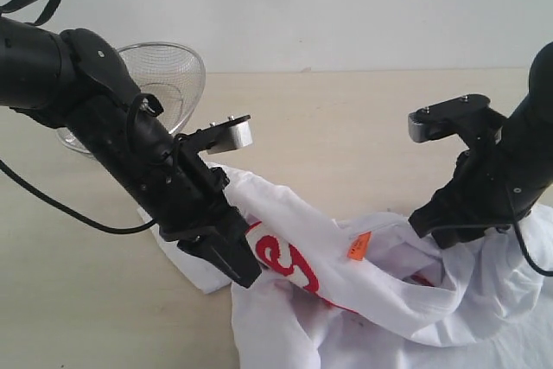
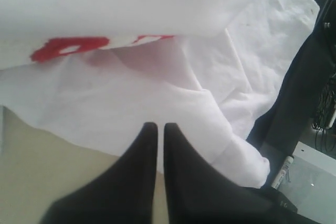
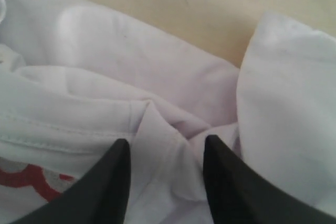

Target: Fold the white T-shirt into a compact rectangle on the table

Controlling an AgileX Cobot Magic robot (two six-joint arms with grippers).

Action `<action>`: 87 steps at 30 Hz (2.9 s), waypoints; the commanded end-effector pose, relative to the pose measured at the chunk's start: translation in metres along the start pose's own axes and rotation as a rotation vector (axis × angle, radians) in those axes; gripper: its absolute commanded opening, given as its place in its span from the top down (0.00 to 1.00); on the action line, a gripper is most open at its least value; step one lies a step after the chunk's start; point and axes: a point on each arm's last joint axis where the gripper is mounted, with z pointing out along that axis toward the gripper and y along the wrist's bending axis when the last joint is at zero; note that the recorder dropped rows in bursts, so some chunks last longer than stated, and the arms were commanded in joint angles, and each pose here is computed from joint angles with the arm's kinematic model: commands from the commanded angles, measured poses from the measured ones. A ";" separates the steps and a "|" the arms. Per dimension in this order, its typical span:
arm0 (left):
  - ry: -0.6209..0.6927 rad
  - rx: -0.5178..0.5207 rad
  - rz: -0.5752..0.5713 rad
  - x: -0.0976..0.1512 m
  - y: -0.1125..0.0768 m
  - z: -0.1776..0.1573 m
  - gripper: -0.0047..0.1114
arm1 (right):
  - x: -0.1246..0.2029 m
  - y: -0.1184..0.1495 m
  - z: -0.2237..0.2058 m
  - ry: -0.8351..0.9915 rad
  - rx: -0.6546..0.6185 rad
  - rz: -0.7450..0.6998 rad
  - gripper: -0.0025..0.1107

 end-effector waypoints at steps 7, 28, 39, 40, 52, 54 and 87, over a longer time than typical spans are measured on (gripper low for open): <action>-0.019 0.000 0.002 -0.001 -0.002 -0.002 0.92 | 0.001 0.001 0.022 0.069 -0.028 0.034 0.65; -0.132 -0.057 0.088 -0.012 -0.023 -0.033 0.92 | -0.049 -0.002 -0.039 -0.149 -0.013 0.072 0.98; -0.271 -0.206 0.133 -0.031 -0.027 -0.058 0.92 | -0.107 -0.013 -0.041 -0.300 0.015 0.086 0.98; -0.278 -0.224 0.134 -0.032 -0.026 -0.059 0.92 | -0.113 -0.015 -0.037 -0.301 0.021 0.084 0.98; -0.356 -0.360 0.128 -0.040 -0.015 -0.066 0.92 | -0.205 -0.066 0.004 -0.532 0.073 0.176 0.98; -0.369 -0.371 0.127 -0.041 -0.014 -0.066 0.92 | -0.213 -0.069 0.013 -0.539 0.071 0.189 0.98; -0.485 -0.504 0.128 -0.073 0.023 -0.063 0.92 | -0.204 -0.128 0.075 -0.498 0.082 0.354 0.98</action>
